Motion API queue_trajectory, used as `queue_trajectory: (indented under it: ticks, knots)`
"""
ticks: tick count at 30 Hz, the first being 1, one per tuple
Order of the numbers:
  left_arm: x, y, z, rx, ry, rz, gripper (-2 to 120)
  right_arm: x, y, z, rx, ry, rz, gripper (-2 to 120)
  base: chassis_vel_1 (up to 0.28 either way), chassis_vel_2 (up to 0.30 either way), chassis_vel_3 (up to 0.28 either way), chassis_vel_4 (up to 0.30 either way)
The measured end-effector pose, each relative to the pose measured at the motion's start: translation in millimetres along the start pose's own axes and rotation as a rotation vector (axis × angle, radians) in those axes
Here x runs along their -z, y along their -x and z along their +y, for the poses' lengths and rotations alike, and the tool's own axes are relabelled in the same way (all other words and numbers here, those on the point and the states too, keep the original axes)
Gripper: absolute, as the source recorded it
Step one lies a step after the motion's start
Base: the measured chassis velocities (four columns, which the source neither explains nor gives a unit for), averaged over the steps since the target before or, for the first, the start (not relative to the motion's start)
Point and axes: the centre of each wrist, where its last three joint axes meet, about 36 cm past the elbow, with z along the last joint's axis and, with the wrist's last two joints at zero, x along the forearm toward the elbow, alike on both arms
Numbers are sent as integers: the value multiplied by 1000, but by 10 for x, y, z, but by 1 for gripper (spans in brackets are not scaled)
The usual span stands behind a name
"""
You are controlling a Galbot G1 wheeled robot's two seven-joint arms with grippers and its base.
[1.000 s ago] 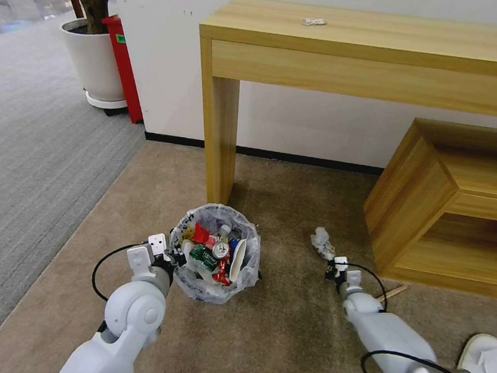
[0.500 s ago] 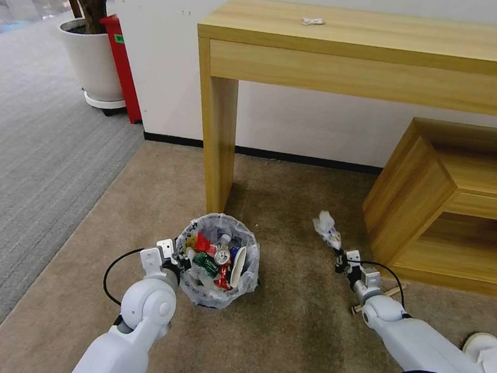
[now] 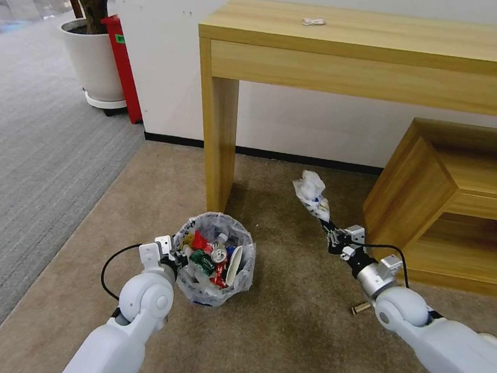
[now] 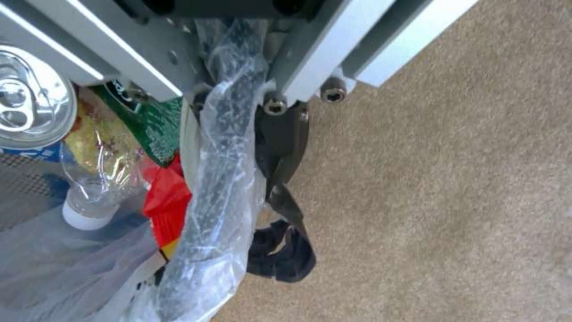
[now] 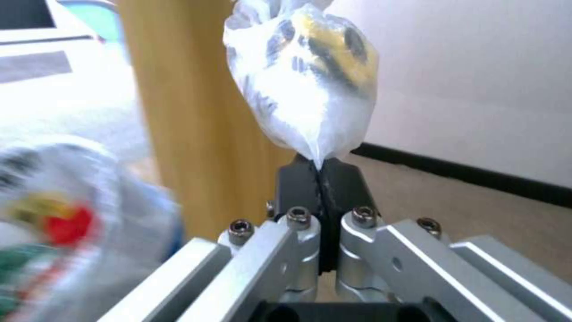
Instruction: Pick up the trash bin and place the garbage on the floor into it.
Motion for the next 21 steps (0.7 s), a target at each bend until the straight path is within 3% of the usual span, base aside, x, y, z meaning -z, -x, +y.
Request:
queue_trajectory:
  ticks: [8, 21]
  knots:
    - [84, 69, -77, -11, 9, 5, 0, 330, -187, 363, 93, 41, -11, 0, 0, 0, 0, 0]
    - [173, 109, -151, -24, 17, 4, 0, 228, -312, 743, 240, 184, 11, 0, 0, 0, 0, 0]
